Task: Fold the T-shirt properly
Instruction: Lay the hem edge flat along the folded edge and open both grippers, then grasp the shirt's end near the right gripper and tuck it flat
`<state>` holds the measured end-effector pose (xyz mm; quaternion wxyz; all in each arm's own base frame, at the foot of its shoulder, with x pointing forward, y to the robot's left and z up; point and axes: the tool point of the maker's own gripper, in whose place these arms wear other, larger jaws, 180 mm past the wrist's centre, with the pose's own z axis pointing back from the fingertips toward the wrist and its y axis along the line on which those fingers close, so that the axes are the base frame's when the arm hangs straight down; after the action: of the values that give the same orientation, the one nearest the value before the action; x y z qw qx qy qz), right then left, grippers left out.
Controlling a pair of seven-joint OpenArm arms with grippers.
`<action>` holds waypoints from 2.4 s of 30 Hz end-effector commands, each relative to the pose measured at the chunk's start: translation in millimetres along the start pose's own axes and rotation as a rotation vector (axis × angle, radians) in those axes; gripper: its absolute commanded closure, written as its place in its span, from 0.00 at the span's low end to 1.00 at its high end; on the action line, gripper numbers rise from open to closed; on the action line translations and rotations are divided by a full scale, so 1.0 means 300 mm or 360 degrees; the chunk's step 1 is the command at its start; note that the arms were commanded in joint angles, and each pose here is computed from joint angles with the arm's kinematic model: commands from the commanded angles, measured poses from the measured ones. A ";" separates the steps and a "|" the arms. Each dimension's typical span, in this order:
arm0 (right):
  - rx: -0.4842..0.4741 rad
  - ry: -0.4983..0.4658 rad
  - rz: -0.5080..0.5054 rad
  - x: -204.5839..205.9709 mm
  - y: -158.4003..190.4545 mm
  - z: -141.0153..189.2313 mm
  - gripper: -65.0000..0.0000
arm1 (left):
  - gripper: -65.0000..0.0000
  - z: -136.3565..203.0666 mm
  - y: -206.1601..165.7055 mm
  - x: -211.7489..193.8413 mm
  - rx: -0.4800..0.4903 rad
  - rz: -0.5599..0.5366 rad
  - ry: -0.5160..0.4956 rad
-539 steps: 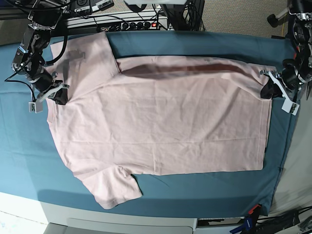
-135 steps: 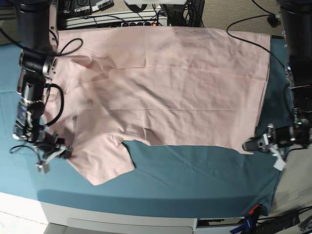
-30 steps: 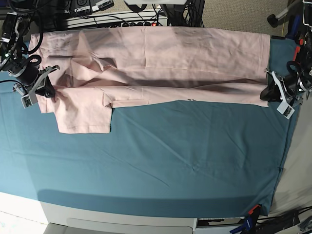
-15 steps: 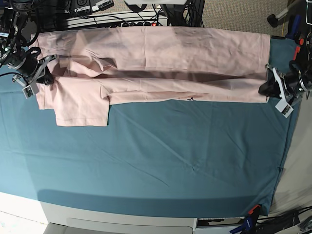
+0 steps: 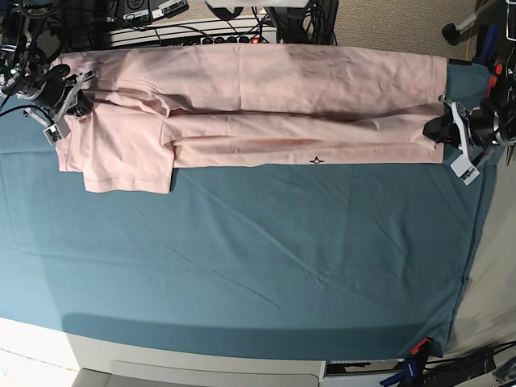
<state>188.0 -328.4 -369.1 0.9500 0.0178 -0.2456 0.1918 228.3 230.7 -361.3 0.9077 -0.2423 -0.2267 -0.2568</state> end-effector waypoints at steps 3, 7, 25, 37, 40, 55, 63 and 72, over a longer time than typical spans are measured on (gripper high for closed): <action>-0.0001 -0.0011 0.0015 0.021 -0.015 0.023 1.00 | 1.00 0.034 0.012 0.033 0.0012 -0.0037 -0.0023; 0.0014 -0.0003 0.0004 0.018 -0.009 0.023 1.00 | 1.00 0.034 0.012 0.031 0.0012 -0.0037 -0.0019; 0.0001 0.0073 0.0013 -0.010 -0.014 0.023 0.56 | 0.46 0.038 0.062 -0.018 0.0141 -0.0100 0.0115; -0.0423 -0.0318 -0.0054 0.226 -0.258 0.129 0.55 | 0.46 0.163 0.156 0.114 0.0313 -0.0082 -0.0098; -0.0383 -0.0382 -0.0143 0.261 -0.260 0.111 0.55 | 0.46 0.218 0.184 0.150 0.0368 -0.0059 -0.0191; 0.0116 -0.0564 -0.0900 0.276 -0.243 -0.161 0.55 | 0.46 0.246 0.199 0.148 0.0400 -0.0037 -0.0212; -0.0015 -0.0619 -0.0595 0.410 -0.247 -0.034 0.55 | 0.46 0.242 0.196 0.137 0.0396 -0.0031 -0.0199; -0.0201 -0.0614 -0.0481 0.444 -0.282 0.023 0.55 | 0.46 0.242 0.196 0.132 0.0396 -0.0029 -0.0186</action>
<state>314.2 -354.1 -316.0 0.9153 0.0412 -0.4002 0.0174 263.3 296.9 -317.8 0.9197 -0.1478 -0.2940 -0.2144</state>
